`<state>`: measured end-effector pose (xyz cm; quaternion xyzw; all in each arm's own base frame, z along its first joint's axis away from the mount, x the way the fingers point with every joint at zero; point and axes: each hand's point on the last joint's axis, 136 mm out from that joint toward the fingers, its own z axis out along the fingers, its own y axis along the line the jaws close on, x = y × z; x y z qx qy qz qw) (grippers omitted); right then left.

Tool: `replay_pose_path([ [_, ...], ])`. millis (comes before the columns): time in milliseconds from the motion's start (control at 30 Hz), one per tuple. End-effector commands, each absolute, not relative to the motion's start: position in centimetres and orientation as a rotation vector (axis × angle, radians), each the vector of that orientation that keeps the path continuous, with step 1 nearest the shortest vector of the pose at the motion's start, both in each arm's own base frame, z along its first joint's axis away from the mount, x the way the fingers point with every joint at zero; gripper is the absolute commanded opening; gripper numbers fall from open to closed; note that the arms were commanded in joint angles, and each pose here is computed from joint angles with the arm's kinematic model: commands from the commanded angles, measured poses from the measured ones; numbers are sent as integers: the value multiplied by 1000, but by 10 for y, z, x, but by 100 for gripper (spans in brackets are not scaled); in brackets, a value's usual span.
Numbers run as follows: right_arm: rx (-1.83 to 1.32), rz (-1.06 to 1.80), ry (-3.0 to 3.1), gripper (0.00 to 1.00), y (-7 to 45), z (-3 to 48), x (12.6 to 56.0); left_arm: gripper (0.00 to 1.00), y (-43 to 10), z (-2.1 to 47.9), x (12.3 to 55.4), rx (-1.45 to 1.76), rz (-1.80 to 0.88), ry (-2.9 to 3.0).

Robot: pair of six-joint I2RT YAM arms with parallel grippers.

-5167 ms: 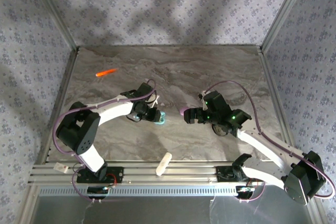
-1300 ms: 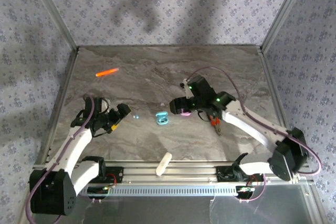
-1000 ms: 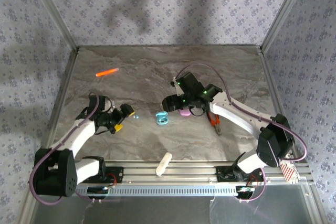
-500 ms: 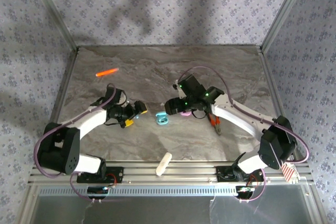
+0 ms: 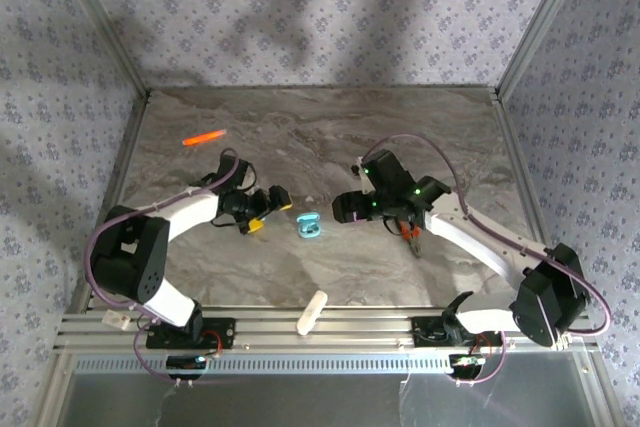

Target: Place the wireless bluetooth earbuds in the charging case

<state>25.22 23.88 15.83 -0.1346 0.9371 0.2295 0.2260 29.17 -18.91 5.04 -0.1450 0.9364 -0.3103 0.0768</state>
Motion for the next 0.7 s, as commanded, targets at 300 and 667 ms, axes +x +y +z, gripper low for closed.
replay_pose_path([
  [300,-318,633,2573,79,225,161,249,100,-198,100,309,-341,-977,2676],
  [667,-317,643,2573,79,226,160,248,100,-154,80,314,-401,-816,2739],
])
